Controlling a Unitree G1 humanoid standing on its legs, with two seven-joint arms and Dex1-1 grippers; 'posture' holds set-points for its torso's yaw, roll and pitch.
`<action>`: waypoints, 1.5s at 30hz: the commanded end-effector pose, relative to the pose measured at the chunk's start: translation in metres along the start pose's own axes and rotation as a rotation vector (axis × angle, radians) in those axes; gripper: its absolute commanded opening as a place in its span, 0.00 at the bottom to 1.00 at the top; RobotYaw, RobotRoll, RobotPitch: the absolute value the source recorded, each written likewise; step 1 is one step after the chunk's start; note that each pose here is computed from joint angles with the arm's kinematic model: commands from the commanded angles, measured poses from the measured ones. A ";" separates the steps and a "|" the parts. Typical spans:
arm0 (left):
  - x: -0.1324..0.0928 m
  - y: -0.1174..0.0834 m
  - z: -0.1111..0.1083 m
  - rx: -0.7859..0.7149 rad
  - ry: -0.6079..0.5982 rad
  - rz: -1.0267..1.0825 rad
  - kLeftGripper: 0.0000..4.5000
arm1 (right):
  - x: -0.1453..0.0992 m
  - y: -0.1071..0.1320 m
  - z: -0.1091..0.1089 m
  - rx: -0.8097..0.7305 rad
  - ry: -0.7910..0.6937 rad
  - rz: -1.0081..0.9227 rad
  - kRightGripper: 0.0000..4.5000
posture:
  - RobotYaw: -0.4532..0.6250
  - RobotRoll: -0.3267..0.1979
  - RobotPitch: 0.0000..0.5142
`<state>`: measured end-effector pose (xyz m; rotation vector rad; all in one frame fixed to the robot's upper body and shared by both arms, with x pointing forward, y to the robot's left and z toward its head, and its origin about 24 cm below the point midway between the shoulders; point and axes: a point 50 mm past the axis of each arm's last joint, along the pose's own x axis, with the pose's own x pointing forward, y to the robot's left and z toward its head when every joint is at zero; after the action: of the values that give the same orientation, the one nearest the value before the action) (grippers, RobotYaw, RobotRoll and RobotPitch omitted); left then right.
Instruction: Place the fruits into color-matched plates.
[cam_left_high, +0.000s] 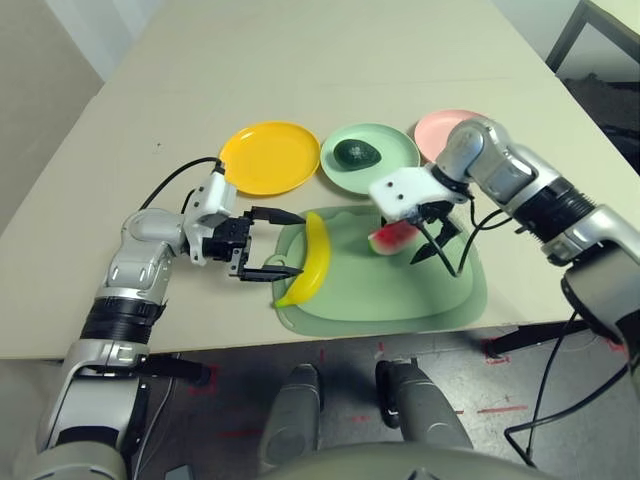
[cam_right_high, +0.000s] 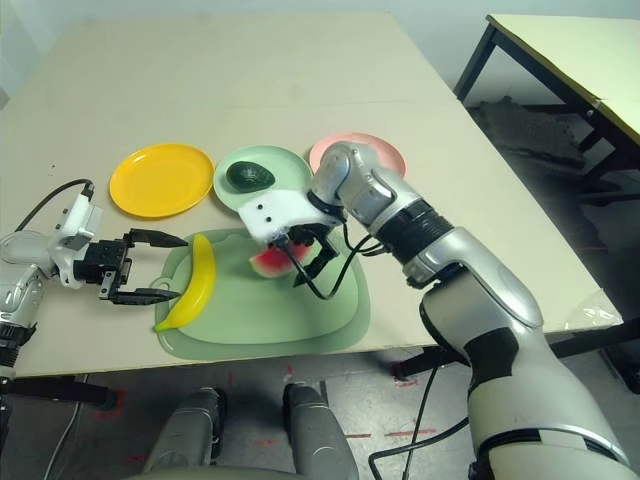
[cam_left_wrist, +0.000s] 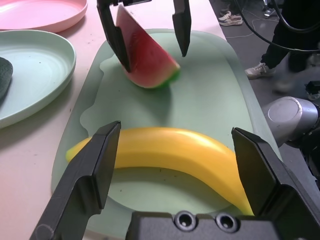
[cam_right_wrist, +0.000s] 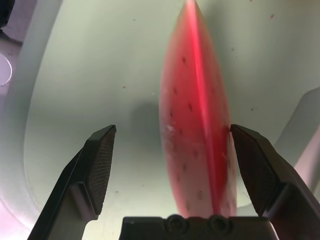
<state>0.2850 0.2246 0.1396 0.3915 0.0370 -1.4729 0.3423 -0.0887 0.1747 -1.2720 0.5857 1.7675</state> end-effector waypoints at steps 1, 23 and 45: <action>-0.003 -0.003 -0.003 -0.006 0.021 -0.001 1.00 | 0.003 0.000 -0.006 0.022 0.002 -0.002 0.99 | 0.45 0.62 0.32; -0.004 -0.003 -0.003 -0.004 0.018 0.002 1.00 | 0.008 -0.007 -0.018 -0.050 0.077 -0.043 0.99 | 0.45 0.62 0.32; 0.000 -0.001 -0.004 -0.004 0.009 0.005 1.00 | -0.020 -0.011 -0.008 -0.020 0.019 -0.084 0.54 | 0.44 0.62 0.33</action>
<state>0.2852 0.2242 0.1396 0.3950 0.0283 -1.4669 0.3571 -0.1001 0.1743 -1.3002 0.5648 1.7117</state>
